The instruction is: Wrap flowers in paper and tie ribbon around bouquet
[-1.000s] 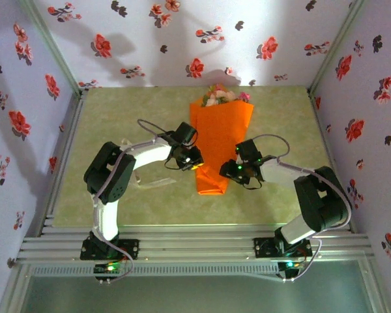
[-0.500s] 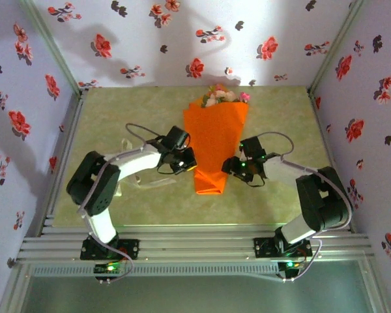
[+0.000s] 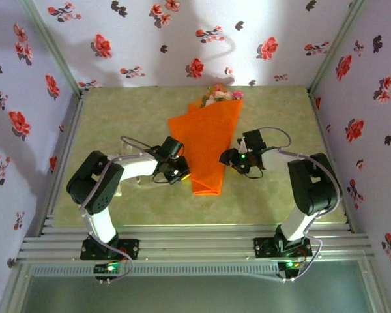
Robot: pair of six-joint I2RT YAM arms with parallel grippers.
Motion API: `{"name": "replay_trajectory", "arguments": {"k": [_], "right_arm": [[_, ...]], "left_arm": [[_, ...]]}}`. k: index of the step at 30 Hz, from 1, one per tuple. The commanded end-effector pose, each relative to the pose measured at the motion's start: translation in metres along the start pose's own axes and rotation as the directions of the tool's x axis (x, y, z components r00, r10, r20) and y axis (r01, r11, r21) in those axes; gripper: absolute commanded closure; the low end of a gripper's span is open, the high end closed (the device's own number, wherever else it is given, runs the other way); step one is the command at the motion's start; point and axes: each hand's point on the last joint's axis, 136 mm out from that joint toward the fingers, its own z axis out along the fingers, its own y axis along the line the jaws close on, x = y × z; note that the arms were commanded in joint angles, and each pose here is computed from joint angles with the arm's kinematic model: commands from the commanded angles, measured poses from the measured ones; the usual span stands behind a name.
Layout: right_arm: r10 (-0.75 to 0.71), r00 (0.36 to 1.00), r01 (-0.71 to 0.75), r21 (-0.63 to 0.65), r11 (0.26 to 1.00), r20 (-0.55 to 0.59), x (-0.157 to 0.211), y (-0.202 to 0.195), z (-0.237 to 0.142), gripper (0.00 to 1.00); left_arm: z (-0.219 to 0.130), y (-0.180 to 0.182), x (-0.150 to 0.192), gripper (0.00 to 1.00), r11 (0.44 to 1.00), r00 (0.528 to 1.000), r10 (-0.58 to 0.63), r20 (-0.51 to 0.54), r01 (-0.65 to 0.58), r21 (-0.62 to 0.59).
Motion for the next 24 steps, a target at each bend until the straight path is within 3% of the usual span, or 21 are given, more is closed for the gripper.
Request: {"name": "replay_trajectory", "arguments": {"k": [1, 5, 9, 14, 17, 20, 22, 24], "right_arm": [[-0.034, 0.999, 0.036, -0.094, 0.995, 0.019, -0.014, 0.022, 0.003, 0.45], [-0.022, 0.999, 0.026, -0.143, 0.989, 0.028, -0.017, 0.026, 0.010, 0.52], [-0.014, 0.999, 0.023, -0.179, 0.984, 0.051, -0.021, 0.029, 0.012, 0.82], [-0.017, 0.995, 0.038, -0.220, 0.975, 0.095, -0.028, 0.036, 0.004, 1.00], [-0.033, 0.994, 0.054, -0.203, 0.978, 0.103, -0.030, 0.036, 0.003, 0.99], [-0.050, 0.994, 0.066, -0.171, 0.983, 0.096, -0.032, 0.031, 0.007, 0.68], [-0.056, 0.995, 0.069, -0.153, 0.986, 0.088, -0.036, 0.028, 0.012, 0.60], [-0.061, 0.994, 0.073, -0.145, 0.987, 0.087, -0.042, 0.028, 0.018, 0.58]], "left_arm": [[0.014, 0.032, -0.007, 1.00, 0.993, 1.000, -0.014, 0.018, 0.016, -0.121], [0.015, 0.037, -0.005, 1.00, 0.990, 1.000, -0.015, 0.011, 0.016, -0.140], [0.016, 0.034, -0.005, 1.00, 0.990, 1.000, -0.003, 0.002, 0.003, -0.140], [0.014, 0.033, -0.005, 1.00, 0.988, 1.000, 0.010, -0.004, -0.010, -0.152], [0.014, 0.034, -0.005, 1.00, 0.987, 1.000, 0.016, -0.008, -0.017, -0.160], [0.013, 0.035, -0.005, 1.00, 0.986, 1.000, 0.027, -0.011, -0.029, -0.167], [0.013, 0.035, -0.004, 1.00, 0.985, 0.999, 0.035, -0.015, -0.037, -0.171], [0.012, 0.035, -0.004, 1.00, 0.984, 0.999, 0.040, -0.019, -0.042, -0.173]]}}
